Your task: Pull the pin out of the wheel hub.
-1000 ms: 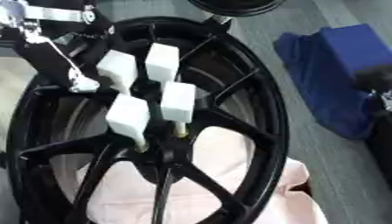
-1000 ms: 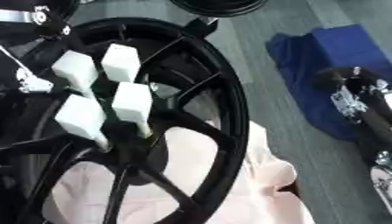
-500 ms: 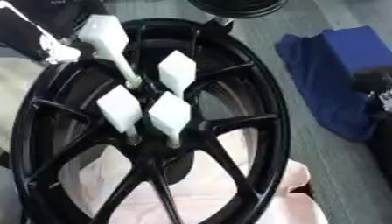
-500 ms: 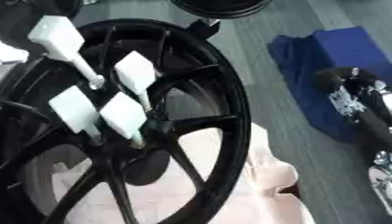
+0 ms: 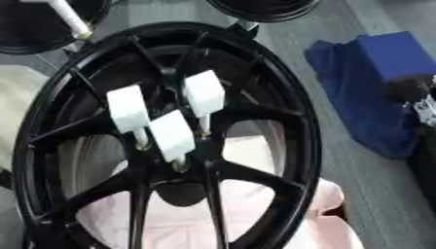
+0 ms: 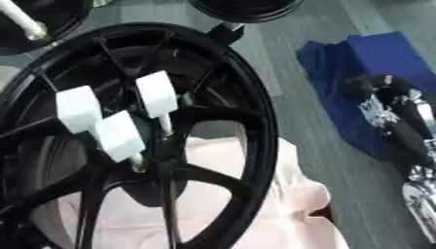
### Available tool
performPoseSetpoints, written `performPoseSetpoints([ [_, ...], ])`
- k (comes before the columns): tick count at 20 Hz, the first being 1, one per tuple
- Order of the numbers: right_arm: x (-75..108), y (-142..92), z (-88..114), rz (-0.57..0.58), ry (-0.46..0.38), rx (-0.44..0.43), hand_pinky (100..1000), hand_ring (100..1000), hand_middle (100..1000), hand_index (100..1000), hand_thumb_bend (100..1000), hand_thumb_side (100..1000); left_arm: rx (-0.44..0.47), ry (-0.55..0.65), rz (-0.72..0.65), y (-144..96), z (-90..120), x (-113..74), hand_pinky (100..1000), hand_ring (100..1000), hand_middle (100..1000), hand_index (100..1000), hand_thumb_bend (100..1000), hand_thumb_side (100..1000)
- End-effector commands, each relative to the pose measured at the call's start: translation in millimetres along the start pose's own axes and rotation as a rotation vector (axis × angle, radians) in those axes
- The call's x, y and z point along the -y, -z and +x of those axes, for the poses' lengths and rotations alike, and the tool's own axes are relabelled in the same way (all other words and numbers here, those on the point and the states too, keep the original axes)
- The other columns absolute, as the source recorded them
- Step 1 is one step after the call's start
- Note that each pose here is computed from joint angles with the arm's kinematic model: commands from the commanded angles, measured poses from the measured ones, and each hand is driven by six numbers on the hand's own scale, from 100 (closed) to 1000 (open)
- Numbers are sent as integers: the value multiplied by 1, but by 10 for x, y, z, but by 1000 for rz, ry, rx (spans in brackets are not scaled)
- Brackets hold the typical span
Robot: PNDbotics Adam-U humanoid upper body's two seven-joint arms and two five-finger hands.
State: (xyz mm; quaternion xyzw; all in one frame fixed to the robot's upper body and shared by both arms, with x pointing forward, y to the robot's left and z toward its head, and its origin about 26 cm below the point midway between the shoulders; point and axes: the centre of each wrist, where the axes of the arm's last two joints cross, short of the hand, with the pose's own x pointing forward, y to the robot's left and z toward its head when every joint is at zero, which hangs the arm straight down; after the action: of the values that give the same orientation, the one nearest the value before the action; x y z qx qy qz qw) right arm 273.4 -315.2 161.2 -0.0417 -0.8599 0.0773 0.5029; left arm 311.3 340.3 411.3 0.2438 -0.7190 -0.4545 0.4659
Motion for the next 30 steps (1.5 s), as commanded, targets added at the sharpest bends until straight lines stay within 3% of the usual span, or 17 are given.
performPoseSetpoints([
  [1,73,18,85,-18,-35,34,796,683,631,597,359,475,-86,2,203,-344,-214,-433,748,429,231,389,105,100],
  [4,100,17,92,-38,-41,47,796,683,631,597,357,475,-208,-31,331,-594,-632,-561,753,438,240,404,100,100],
  [8,115,20,98,-53,-43,58,796,683,631,597,356,474,-320,-87,408,-867,-1110,-553,759,449,250,419,100,100],
  [14,111,27,101,-60,-36,65,796,682,630,597,355,474,-368,-98,393,-1014,-1409,-339,766,464,269,438,100,100],
  [16,107,28,100,-60,-34,65,796,682,630,597,355,474,-357,-98,365,-1023,-1452,-267,794,510,351,524,100,113],
  [17,106,30,101,-60,-33,67,795,682,630,597,355,474,-350,-100,335,-1026,-1475,-231,841,601,502,676,141,219],
  [18,104,32,102,-60,-32,68,795,682,630,597,355,474,-348,-99,303,-1033,-1495,-206,901,741,683,815,244,357],
  [19,104,33,102,-60,-32,68,796,682,630,597,355,475,-350,-90,272,-1042,-1513,-190,956,846,810,893,476,578],
  [21,101,31,100,-61,-30,67,796,682,630,596,355,475,-352,-74,235,-1063,-1547,-172,976,875,852,924,563,713],
  [22,101,30,99,-62,-30,65,796,682,630,596,355,476,-352,-71,231,-1071,-1559,-170,968,867,847,918,542,737],
  [24,101,30,99,-62,-29,65,796,682,630,596,355,475,-370,-71,254,-1087,-1576,-179,933,827,796,859,391,742],
  [27,99,35,102,-61,-28,67,795,681,630,596,354,475,-345,-79,310,-1049,-1528,-172,909,770,703,783,240,710],
  [30,99,36,103,-60,-28,67,796,681,630,596,353,475,-261,-88,326,-975,-1421,-141,882,701,620,750,182,678],
])
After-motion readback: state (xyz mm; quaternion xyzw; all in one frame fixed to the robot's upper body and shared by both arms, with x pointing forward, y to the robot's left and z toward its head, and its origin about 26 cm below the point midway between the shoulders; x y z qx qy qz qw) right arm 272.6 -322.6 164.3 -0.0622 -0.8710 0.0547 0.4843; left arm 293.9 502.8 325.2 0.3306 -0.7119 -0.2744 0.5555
